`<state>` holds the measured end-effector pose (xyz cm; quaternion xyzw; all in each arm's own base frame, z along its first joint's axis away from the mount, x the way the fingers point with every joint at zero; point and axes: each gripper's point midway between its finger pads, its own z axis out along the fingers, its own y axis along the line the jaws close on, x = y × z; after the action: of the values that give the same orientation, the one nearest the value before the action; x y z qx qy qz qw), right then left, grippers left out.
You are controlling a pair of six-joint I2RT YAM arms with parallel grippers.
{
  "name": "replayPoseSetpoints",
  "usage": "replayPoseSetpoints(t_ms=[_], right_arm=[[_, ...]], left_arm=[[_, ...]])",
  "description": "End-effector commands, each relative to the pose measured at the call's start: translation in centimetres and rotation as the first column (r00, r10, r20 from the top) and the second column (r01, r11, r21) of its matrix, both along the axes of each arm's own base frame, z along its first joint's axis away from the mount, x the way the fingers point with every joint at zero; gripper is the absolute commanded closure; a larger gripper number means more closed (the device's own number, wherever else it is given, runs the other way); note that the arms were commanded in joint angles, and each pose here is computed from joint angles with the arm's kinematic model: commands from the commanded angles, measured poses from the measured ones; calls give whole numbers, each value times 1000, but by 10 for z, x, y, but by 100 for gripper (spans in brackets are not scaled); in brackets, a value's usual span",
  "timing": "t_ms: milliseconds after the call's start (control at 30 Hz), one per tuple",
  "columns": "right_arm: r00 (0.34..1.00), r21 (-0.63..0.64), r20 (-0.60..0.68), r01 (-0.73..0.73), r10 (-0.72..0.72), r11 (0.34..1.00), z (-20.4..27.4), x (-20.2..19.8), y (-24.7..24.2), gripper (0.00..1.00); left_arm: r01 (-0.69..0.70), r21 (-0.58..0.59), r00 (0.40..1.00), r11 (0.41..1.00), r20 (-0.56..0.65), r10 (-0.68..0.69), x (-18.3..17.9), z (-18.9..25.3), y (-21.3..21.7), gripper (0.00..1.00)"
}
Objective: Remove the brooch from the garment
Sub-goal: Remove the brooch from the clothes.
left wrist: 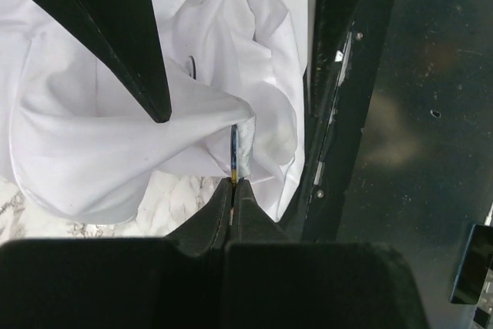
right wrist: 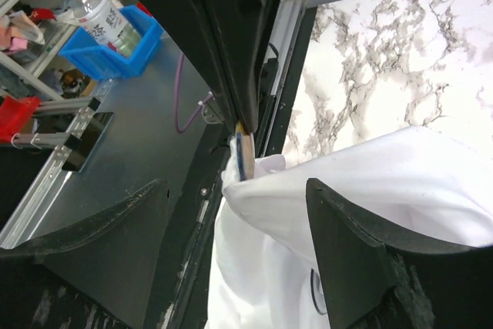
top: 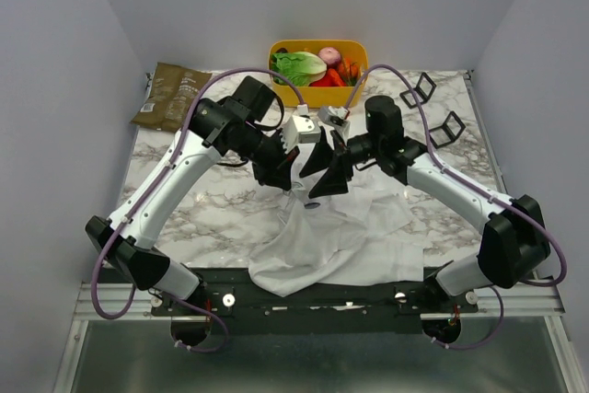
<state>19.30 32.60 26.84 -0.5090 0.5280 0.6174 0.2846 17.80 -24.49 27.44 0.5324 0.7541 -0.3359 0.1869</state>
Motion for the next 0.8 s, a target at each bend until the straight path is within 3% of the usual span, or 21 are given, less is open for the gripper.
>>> replayPoseSetpoints(t_ms=[0,367,600,767], right_arm=[[1000,19,13,-12,12,1000,3,0,2,20],[998,42,-4,-68,68,997,12,-15,-1,20],[993,11,7,114,-114,993,4,12,11,25],[989,-9,-13,146,-146,989,-5,19,14,30]], left_arm=[[37,-45,999,998,-16,-38,-13,19,-3,100],[-6,-12,1000,1000,-3,6,0,8,-5,100],[-10,-27,1000,1000,-12,9,3,11,-10,100],[16,-49,1000,999,-26,-17,-1,15,-13,100]])
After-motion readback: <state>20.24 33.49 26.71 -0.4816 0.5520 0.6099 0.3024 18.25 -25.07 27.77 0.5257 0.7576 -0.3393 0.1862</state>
